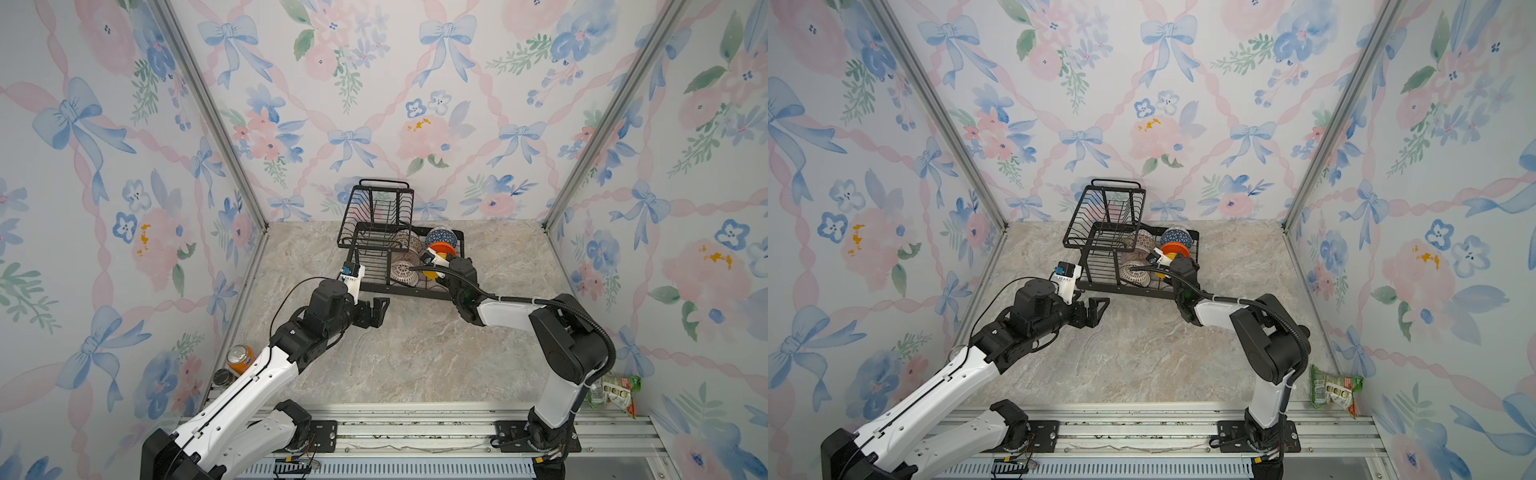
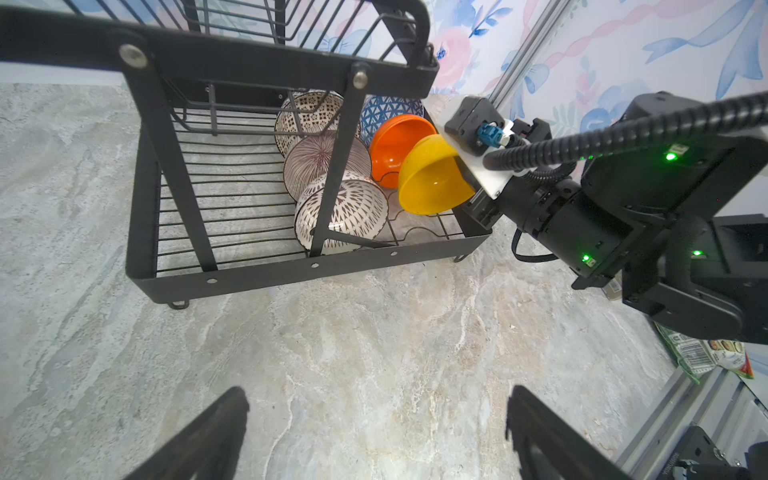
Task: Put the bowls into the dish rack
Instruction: 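Lower the yellow bowl into the rack slot beside the orange bowl with the right gripper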
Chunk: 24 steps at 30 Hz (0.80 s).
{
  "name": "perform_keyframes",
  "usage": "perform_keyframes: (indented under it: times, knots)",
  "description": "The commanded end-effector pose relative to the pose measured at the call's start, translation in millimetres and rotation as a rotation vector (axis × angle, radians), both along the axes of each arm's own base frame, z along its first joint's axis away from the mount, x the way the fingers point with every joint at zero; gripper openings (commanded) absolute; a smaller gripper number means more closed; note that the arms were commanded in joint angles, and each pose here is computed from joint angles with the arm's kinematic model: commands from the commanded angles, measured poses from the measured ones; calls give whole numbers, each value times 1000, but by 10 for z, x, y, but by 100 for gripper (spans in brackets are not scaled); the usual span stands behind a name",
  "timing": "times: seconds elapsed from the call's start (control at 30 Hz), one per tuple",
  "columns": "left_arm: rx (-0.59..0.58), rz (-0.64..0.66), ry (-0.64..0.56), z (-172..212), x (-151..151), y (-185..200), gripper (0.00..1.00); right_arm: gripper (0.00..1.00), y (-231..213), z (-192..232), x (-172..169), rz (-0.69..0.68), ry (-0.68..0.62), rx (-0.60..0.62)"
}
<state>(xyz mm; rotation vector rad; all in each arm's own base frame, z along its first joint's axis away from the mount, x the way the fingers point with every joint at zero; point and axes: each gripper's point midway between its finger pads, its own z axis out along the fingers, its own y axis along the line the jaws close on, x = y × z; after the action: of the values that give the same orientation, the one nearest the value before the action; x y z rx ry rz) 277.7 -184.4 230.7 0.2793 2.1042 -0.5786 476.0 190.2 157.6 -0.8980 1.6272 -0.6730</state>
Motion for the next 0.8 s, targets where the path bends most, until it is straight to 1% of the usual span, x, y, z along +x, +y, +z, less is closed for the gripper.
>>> perform_keyframes:
  times: [0.0, 0.13, 0.27, 0.5, 0.77]
  knots:
    - [15, -12, 2, -27, -37, 37, 98, 0, -109, 164, 110, -48, -92, 3]
    - [17, -7, 4, -34, -47, 68, 98, 0, -176, 131, 171, -61, -114, -6]
    - [19, -3, 7, -37, -46, 96, 98, 0, -164, 71, 194, -46, -114, -16]
    - [18, 1, 10, -36, -34, 110, 98, 0, -127, -109, 252, -33, -100, -54]
    - [20, 2, 14, -43, -39, 123, 98, 0, -106, -327, 230, -16, -64, -63]
